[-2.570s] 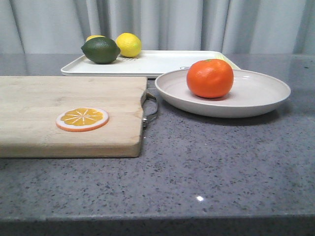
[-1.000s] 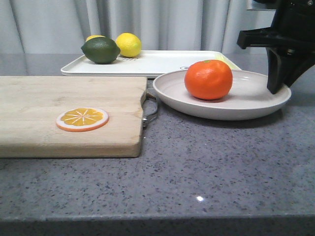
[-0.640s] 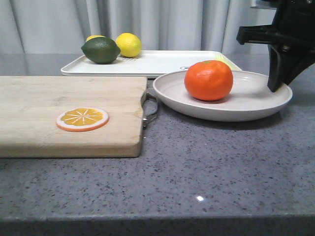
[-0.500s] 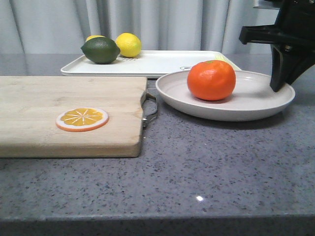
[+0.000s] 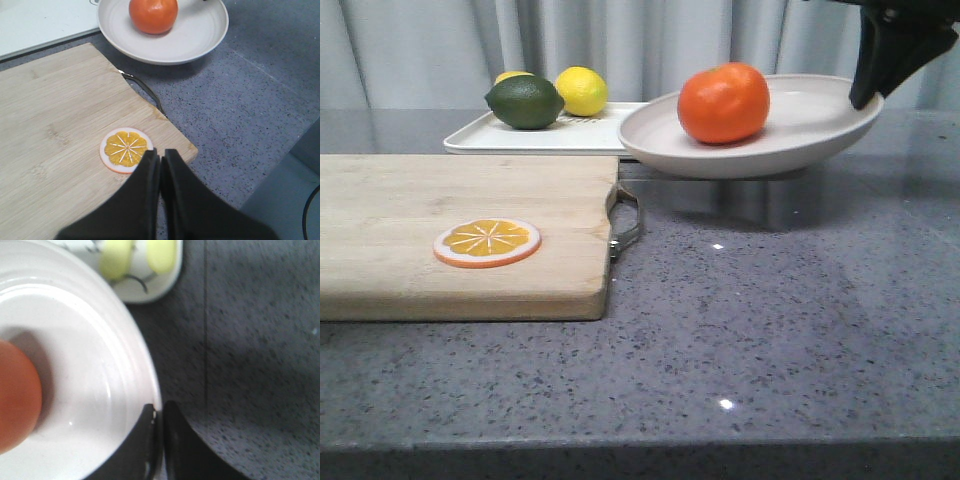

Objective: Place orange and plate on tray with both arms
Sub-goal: 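Lift the plate with the right gripper and lower it onto the tray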

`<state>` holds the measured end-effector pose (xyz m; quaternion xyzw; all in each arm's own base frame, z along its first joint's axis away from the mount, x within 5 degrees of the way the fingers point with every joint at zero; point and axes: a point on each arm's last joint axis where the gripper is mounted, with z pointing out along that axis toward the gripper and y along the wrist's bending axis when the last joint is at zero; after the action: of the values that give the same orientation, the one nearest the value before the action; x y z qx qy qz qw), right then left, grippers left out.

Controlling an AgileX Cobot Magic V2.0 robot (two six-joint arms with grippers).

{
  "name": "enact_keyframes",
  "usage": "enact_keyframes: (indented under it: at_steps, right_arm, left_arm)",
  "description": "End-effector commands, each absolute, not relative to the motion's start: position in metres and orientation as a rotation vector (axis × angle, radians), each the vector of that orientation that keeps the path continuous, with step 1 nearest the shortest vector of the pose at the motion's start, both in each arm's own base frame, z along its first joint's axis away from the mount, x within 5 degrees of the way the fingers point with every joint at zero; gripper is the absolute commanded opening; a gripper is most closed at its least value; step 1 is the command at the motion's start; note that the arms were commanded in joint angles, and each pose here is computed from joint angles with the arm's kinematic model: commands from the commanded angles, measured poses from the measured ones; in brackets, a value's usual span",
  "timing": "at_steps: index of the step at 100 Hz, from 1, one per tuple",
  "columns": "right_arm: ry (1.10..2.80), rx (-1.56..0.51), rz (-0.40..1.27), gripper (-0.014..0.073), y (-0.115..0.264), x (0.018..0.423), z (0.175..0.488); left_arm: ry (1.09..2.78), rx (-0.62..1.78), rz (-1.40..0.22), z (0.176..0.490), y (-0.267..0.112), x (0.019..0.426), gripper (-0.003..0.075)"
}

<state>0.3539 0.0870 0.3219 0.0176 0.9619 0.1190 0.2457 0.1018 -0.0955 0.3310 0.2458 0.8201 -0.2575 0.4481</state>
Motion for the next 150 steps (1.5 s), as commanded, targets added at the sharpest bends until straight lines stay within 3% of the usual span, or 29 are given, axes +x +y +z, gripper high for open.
enact_keyframes:
  at_steps: [1, 69, 150]
  right_arm:
    - [2.447, 0.073, 0.415, -0.0059, 0.087, 0.351, 0.366]
    - [2.441, -0.095, 0.585, -0.0059, 0.124, 0.456, 0.381]
    - [2.398, -0.014, 0.668, -0.0059, 0.116, 0.505, 0.334]
  left_arm:
    - [1.949, 0.556, -0.666, 0.345, -0.096, 0.104, -0.002]
    - [1.95, 0.554, -0.67, 0.345, -0.096, 0.104, -0.002]
    - [1.947, 0.55, -0.675, 0.345, -0.096, 0.104, -0.002]
